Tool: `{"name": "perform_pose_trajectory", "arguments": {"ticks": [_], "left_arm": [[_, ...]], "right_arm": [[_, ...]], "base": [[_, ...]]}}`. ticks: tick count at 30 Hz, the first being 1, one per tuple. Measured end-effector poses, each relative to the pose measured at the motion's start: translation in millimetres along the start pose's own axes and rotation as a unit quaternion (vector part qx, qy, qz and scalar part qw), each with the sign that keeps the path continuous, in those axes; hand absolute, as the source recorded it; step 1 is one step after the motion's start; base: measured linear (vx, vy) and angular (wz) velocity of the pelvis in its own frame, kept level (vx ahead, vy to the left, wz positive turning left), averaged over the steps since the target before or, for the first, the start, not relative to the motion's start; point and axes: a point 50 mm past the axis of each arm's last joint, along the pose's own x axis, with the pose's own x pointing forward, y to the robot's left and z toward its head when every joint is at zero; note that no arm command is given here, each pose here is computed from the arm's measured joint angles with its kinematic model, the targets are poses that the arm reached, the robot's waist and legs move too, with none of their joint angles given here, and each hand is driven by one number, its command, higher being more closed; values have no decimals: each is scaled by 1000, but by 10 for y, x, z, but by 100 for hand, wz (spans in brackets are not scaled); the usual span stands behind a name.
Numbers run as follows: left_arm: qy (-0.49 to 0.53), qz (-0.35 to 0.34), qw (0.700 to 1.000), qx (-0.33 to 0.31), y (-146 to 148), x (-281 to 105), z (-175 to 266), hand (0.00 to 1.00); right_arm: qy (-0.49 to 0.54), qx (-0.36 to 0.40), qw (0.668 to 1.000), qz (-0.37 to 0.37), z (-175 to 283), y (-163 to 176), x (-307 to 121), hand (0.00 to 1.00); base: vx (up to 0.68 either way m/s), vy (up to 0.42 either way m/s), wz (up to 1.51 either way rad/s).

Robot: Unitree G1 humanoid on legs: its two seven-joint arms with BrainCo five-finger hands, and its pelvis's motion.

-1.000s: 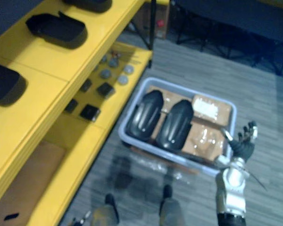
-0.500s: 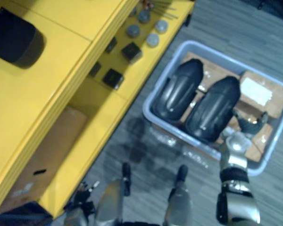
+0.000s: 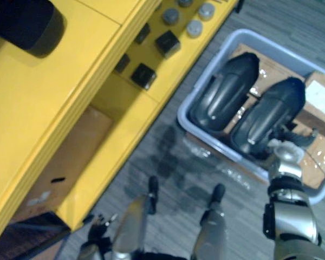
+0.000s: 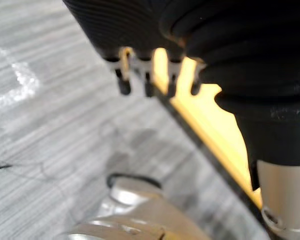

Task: Walk over and take plastic housings, then place them on the shelf

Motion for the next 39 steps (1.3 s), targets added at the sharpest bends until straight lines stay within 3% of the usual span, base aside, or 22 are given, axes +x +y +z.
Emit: {"name": "perform_pose_trajectory", "arguments": {"ticks": [7,14,19,23,28,35,39], "left_arm": [[-2,-4,1000,9,-29,-6,5,0],[-20,-33,999,18,-93,-20,40,0],[-66,-120,990,23,-269,-86,237,0],[-73,-243,967,26,-639,-227,377,0],[-80,-414,906,31,-1185,-623,580,0],[-122,-461,877,51,-1408,-788,864,0],[-174,-438,879,66,-1504,-813,1124,0]], "right_arm": [[38,-104,993,-29,-15,-181,99,100],[63,-247,966,-42,-2,-377,168,100],[51,-312,947,-48,125,-395,184,100],[32,-333,941,-52,211,-440,206,100],[-54,-339,937,-68,447,-428,215,100],[-235,-317,916,-78,951,-139,-10,100],[-297,-286,910,-42,901,176,-249,100]], "base": [[-9,11,7],[3,3,9],[1,-1,3],[6,5,5],[14,-11,-2],[50,-39,-23],[29,-37,-23]]}}
